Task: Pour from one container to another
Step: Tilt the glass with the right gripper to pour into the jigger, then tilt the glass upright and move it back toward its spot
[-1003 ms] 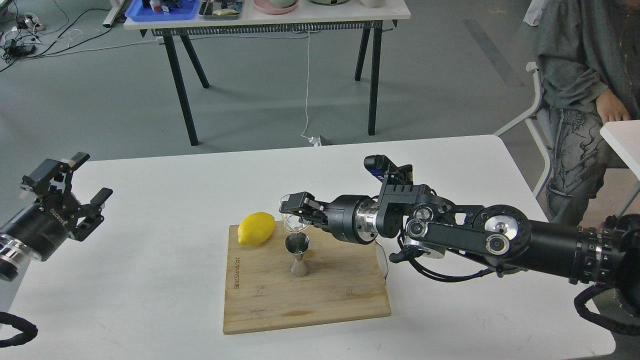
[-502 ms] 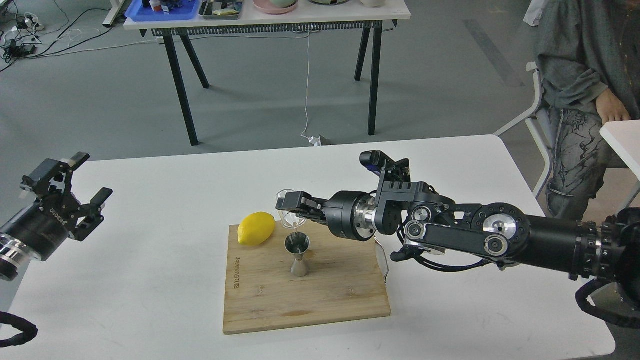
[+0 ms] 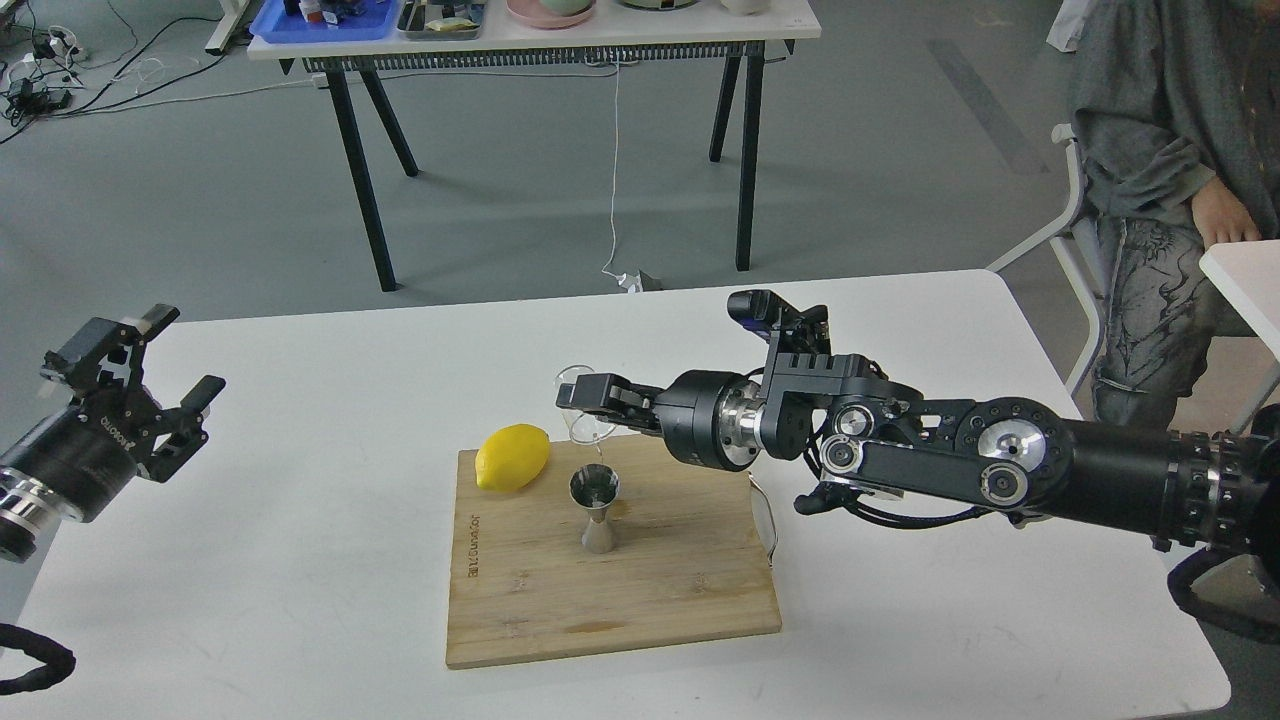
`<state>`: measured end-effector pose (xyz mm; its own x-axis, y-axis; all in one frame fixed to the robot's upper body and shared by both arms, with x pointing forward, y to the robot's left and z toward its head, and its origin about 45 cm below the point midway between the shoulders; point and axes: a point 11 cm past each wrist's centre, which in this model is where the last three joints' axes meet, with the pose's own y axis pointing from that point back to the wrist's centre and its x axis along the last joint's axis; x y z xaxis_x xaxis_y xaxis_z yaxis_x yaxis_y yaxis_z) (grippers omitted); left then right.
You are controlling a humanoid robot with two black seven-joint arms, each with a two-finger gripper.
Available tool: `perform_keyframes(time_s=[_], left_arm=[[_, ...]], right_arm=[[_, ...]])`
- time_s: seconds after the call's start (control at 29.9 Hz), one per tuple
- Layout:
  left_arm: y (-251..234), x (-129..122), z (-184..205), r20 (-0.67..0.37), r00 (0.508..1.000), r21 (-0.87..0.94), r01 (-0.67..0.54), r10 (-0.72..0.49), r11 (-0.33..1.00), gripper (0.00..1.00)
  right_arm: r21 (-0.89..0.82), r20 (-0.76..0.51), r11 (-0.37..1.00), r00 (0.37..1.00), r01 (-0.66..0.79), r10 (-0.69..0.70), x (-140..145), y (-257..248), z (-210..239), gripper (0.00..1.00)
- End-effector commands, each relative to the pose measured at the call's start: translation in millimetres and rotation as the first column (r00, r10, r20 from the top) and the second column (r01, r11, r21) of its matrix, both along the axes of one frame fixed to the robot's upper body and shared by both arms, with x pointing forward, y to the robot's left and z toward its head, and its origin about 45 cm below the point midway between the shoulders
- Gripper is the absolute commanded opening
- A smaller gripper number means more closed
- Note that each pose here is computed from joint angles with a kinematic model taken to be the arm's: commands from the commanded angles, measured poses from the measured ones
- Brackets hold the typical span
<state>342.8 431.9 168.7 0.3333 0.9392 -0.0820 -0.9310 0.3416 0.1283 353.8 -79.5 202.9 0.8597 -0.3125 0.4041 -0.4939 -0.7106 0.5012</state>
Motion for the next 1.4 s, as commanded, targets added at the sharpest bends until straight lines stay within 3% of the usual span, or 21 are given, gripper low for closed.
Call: perform_keyframes(time_s=[0.0,0.54,0.77,1.0,1.2,1.37], left_arm=[[0.0,0.0,0.0,0.0,1.0,0.0,0.0,0.0,1.0,0.96],[0.0,0.0,0.0,0.0,1.0,0.0,0.0,0.0,1.0,0.96],[0.3,-0.3,-0.5,-0.002,1.0,0.001,0.0,0.0,1.0,0.96],[0.3,-0.3,-0.5,-0.002,1.0,0.001,0.0,0.0,1.0,0.96],[-0.4,-0.2,-0.9,-0.002,1.0,0.001,0.001,-0.001,1.0,0.96],[0.6,-0.4,-1.3,-0.003,1.0,0.002,-0.002,0.002,1.0,0.96]], right_arm=[[-0.001,0.0,1.0,1.0,-0.006,0.006,-0.8,-0.2,-0.9,0.4],[0.026,-0.032,1.0,0.999,-0.008,0.009,-7.4,6.5,-5.5,0.4],[0.176,-0.193,0.975,0.976,0.137,-0.102,-9.0,10.9,-5.7,0.39],[0.388,-0.525,0.796,0.821,0.463,-0.222,-7.6,17.1,-3.2,0.38],[0.434,-0.803,0.469,0.567,0.769,-0.186,2.0,13.4,1.0,0.38],[0.383,-0.903,0.217,0.413,0.898,-0.115,10.2,-12.0,-4.9,0.38]])
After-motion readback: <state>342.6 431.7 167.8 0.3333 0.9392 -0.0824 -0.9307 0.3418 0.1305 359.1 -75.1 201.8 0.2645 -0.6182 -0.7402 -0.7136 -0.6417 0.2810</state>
